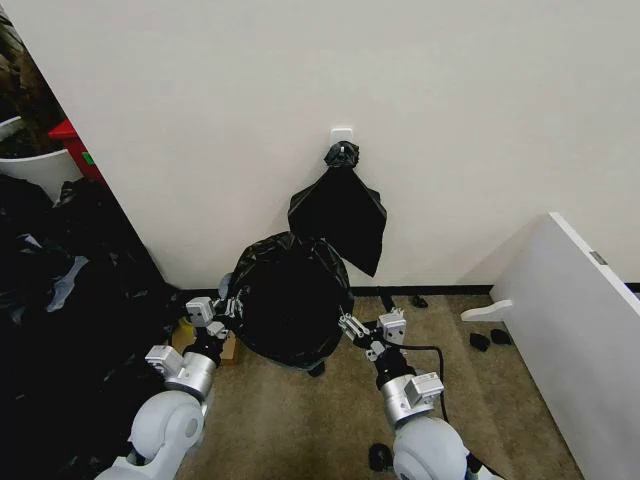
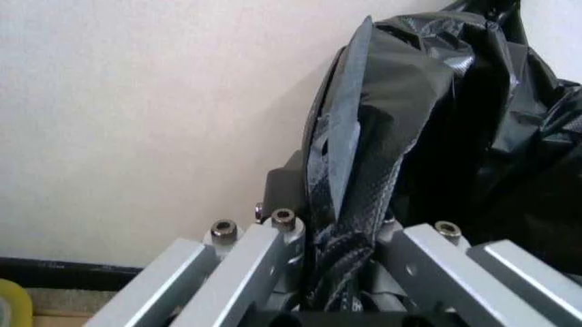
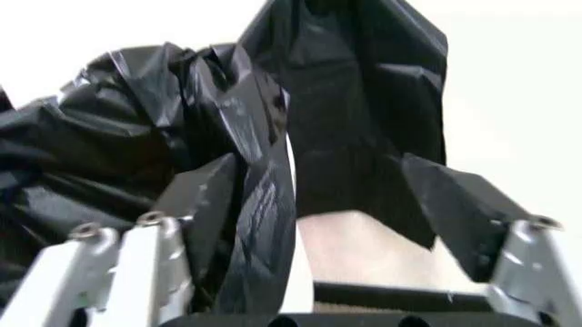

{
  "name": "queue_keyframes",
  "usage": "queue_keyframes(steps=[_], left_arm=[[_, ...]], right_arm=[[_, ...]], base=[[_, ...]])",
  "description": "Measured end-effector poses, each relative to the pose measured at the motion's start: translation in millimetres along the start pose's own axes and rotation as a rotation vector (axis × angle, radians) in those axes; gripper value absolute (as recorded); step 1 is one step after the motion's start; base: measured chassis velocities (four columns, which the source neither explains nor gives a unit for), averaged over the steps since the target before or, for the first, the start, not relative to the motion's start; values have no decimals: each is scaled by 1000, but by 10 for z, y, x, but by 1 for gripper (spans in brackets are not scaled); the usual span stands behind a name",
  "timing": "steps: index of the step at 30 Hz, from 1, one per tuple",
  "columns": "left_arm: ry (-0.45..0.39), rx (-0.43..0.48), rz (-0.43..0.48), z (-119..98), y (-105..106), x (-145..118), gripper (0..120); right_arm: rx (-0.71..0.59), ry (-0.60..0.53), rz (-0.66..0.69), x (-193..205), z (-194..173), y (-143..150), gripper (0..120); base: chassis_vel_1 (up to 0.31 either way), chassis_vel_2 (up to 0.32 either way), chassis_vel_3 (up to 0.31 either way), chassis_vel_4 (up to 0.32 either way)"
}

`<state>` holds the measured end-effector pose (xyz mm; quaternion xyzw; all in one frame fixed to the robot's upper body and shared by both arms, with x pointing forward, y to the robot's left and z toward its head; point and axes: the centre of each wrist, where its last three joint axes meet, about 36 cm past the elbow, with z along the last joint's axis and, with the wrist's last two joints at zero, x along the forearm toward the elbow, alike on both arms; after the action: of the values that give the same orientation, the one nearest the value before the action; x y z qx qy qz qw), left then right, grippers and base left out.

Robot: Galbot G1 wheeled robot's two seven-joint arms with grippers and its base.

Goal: Place the garbage bag over the trash bin.

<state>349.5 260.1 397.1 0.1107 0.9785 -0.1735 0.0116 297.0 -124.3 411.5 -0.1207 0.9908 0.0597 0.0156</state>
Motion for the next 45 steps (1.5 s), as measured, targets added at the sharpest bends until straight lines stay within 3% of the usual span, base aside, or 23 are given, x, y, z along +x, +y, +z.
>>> queue_keyframes(steps=[6,8,11,17,29,38,45], left_arm=[[0,0,-3,3,2,-1,4],[0,0,-3,3,1,-1,4],[-1,-1,-1,-8,-4,-2,4],[-1,-5,-1,-23,11,-4,4],[1,-8,4,-36,21,-4,4],[-17,-2,28,-113,6,4,4],[-28,1,46,-154,-13,9,4]], right_arm=[[-17,77,24,62,-83,98,41],[-17,82,26,62,-87,100,37],[-19,99,41,70,-103,113,20],[-37,109,47,91,-112,129,1],[-144,80,43,-56,21,-14,0],[-324,119,85,-217,193,-216,0],[-299,112,85,-179,256,-200,0]], base=[[0,0,0,0],[0,0,0,0],[0,0,0,0],[0,0,0,0],[0,0,0,0],[0,0,0,0],[0,0,0,0]])
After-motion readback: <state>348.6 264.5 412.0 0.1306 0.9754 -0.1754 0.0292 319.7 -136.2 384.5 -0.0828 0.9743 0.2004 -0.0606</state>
